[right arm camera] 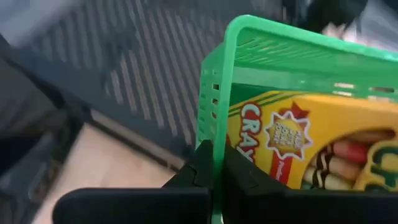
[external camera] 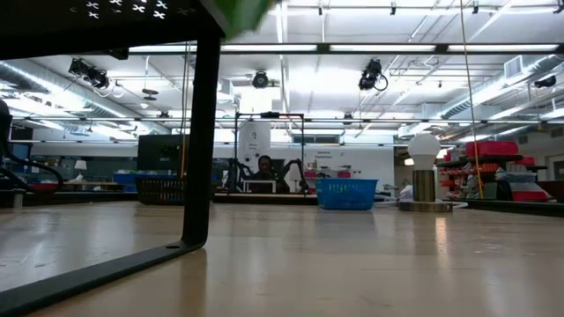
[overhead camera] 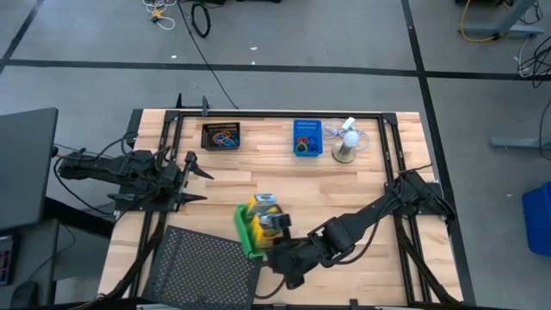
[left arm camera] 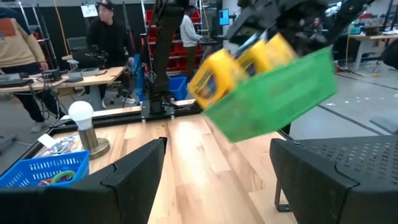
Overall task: Pick & Place Office Desk Supplies
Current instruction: Put the green bin with the crayon boxes on the shelf
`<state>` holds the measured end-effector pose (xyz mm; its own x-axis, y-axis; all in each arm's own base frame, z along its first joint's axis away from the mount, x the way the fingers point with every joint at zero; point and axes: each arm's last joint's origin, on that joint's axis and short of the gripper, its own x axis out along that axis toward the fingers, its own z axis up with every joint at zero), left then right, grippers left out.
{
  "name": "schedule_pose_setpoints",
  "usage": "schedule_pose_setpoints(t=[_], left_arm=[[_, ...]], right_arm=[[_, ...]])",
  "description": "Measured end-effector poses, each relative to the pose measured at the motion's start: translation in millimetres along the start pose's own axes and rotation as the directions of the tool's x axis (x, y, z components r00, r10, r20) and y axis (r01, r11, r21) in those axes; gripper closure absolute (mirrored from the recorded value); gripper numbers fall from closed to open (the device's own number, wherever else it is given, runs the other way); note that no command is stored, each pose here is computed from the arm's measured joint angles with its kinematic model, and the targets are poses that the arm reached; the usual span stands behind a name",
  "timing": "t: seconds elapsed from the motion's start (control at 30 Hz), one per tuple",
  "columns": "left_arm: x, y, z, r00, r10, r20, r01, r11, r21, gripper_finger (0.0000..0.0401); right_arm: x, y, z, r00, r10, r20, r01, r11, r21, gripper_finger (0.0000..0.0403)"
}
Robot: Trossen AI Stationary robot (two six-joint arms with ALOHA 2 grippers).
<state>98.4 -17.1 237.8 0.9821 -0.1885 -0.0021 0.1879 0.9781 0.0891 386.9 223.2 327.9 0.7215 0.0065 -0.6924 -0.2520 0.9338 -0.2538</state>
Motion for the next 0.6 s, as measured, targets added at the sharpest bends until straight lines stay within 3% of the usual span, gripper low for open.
schedule_pose_setpoints(t=[0.2,0.47,0.6], left_arm=[[0,0,0,1.000,0.000,0.000,0.000,1.000,0.001,0.0098],[0,0,0,1.000,0.001,0.000,-0.001,1.000,0.007,0.0098],[0,0,0,1.000,0.014,0.001,-0.014,1.000,0.009,0.0098]], right_arm=[[2,3,11,0.991,0.075,0.107,-0.074,0.997,-0.012,0.0398],[13,18,7,0.986,0.143,0.088,-0.140,0.990,-0.037,0.0398],[12,20,4,0.991,0.121,0.054,-0.118,0.992,-0.052,0.0398]])
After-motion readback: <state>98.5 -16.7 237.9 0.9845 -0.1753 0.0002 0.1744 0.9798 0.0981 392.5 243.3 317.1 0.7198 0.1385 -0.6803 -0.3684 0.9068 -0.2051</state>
